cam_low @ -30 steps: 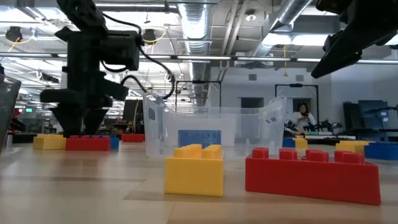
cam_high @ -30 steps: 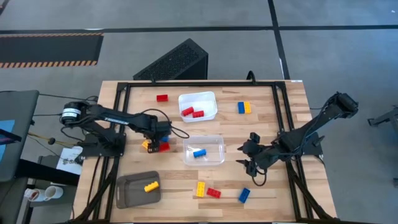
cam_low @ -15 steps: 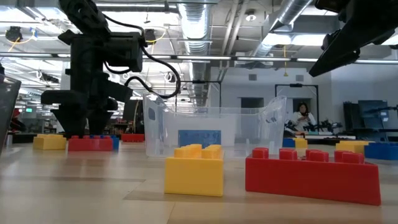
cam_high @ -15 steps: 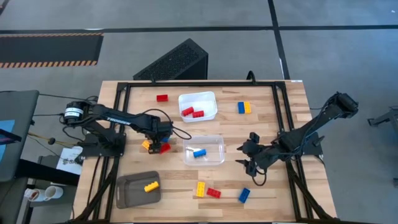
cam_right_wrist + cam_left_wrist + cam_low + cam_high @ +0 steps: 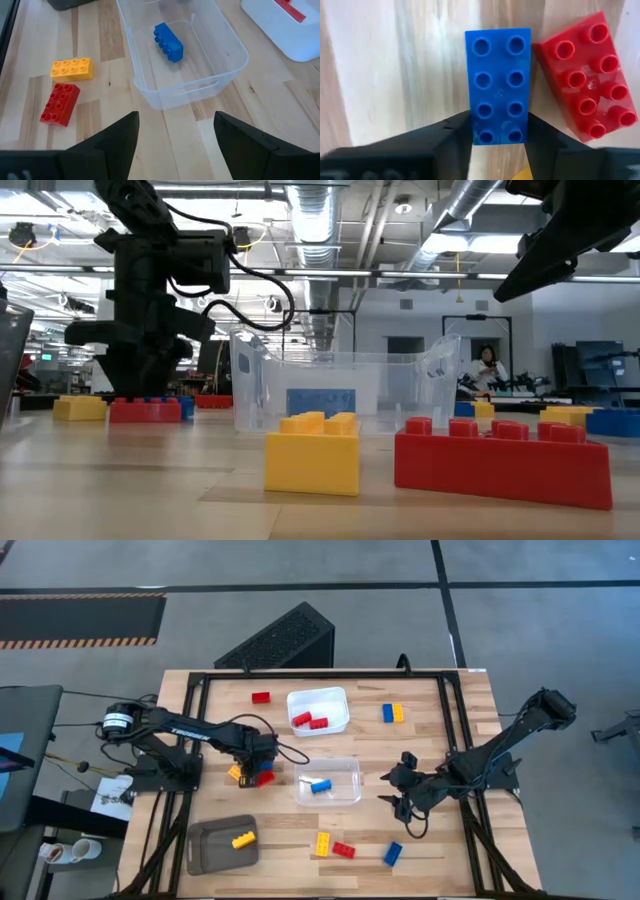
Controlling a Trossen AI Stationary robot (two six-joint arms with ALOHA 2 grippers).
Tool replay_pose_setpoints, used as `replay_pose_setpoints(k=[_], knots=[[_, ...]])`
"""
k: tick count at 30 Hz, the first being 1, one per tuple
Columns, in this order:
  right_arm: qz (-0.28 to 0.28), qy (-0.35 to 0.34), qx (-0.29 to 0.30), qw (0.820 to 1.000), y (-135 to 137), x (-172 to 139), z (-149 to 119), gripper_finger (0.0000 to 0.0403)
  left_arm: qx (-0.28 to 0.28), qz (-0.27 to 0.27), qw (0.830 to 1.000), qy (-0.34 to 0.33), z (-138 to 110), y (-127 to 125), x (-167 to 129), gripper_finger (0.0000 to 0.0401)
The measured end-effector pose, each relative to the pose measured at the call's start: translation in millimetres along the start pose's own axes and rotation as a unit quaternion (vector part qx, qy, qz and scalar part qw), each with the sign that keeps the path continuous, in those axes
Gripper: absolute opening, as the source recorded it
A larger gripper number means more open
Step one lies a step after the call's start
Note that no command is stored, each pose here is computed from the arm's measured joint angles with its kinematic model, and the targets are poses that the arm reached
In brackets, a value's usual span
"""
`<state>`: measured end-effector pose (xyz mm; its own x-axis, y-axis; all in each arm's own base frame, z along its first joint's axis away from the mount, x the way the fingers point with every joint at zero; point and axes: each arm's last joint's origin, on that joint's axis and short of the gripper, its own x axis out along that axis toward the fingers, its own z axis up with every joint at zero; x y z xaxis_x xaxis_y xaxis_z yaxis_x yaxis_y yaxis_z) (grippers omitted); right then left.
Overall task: Sort & place blocks by color
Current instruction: Put the blue game piece into the transparent bin
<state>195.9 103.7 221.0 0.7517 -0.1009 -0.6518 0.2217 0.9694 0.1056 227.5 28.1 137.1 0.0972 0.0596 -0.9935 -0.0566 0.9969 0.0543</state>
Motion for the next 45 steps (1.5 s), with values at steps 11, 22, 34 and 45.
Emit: replay_pose_setpoints(k=[11,22,34,45], knots=[[0.031,-0.055,-0.013,0.998,6.5,-0.2,11.9,0.0281,-0.046,0.08,0.992,-0.091,-3.6,8.7,-71.1,0.0102],[0.02,-0.216,-0.053,0.975,23.5,-13.7,34.8,0.0281,-0.01,-0.035,0.879,-0.476,26.0,-47.6,-119.5,0.0102],[0.037,-0.261,-0.054,0.963,28.8,-17.3,44.0,0.0281,0.039,-0.058,0.854,-0.516,78.3,-101.6,-52.9,0.0121],[0.045,-0.252,-0.063,0.965,33.2,-18.0,38.9,0.0281,-0.049,-0.079,0.885,-0.457,81.8,-82.9,-30.4,0.0143]])
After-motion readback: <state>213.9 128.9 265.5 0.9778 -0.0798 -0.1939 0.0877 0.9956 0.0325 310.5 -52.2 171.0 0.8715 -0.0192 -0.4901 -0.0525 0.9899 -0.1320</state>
